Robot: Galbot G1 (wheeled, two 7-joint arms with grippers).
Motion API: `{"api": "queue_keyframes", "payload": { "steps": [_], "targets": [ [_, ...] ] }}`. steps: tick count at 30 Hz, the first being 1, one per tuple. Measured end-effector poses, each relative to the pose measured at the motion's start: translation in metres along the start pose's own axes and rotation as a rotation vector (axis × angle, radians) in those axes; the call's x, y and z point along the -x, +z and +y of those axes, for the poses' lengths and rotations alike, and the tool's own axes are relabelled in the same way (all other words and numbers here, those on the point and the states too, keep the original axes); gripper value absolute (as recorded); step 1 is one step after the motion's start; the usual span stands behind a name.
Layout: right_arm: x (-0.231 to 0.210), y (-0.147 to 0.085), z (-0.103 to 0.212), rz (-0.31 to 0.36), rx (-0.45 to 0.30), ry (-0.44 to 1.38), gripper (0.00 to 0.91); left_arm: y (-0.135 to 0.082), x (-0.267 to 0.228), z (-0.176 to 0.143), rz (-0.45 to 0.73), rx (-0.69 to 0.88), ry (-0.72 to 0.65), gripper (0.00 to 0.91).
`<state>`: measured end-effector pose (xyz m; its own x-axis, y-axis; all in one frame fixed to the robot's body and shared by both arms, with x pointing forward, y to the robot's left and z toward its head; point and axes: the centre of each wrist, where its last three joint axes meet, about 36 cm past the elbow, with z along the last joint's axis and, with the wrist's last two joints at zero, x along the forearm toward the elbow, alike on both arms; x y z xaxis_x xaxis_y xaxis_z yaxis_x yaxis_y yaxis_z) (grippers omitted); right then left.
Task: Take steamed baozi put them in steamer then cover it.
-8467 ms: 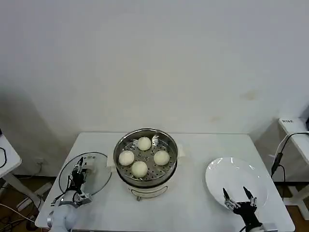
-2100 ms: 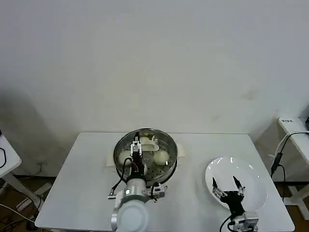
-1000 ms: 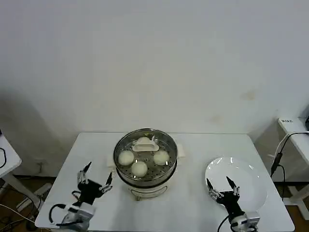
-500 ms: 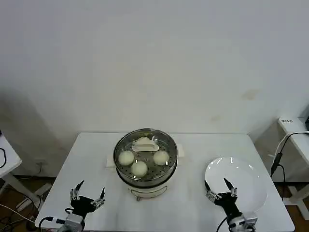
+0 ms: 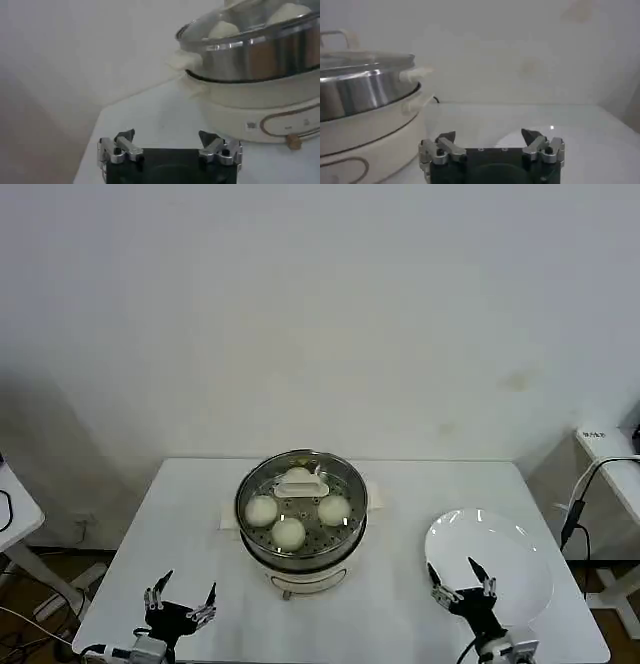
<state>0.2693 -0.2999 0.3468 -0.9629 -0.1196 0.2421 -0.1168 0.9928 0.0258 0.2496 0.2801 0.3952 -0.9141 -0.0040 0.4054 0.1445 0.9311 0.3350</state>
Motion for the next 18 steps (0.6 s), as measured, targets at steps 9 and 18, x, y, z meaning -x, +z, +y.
{"api": "queue_keyframes", "payload": {
  "steps": [9,18],
  "targets": [
    [-0.0017,0.0017,0.0047,0.014,-0.028,-0.016,0.907,-0.0025,-0.0073,-0.0026,-0.004,-0.02,0.002,0.907],
    [0.0006,0.0006,0.0074,0.008,-0.055,-0.026,0.907,-0.0023,-0.0105,-0.003,-0.002,-0.019,0.002,0.907]
  ]
}}
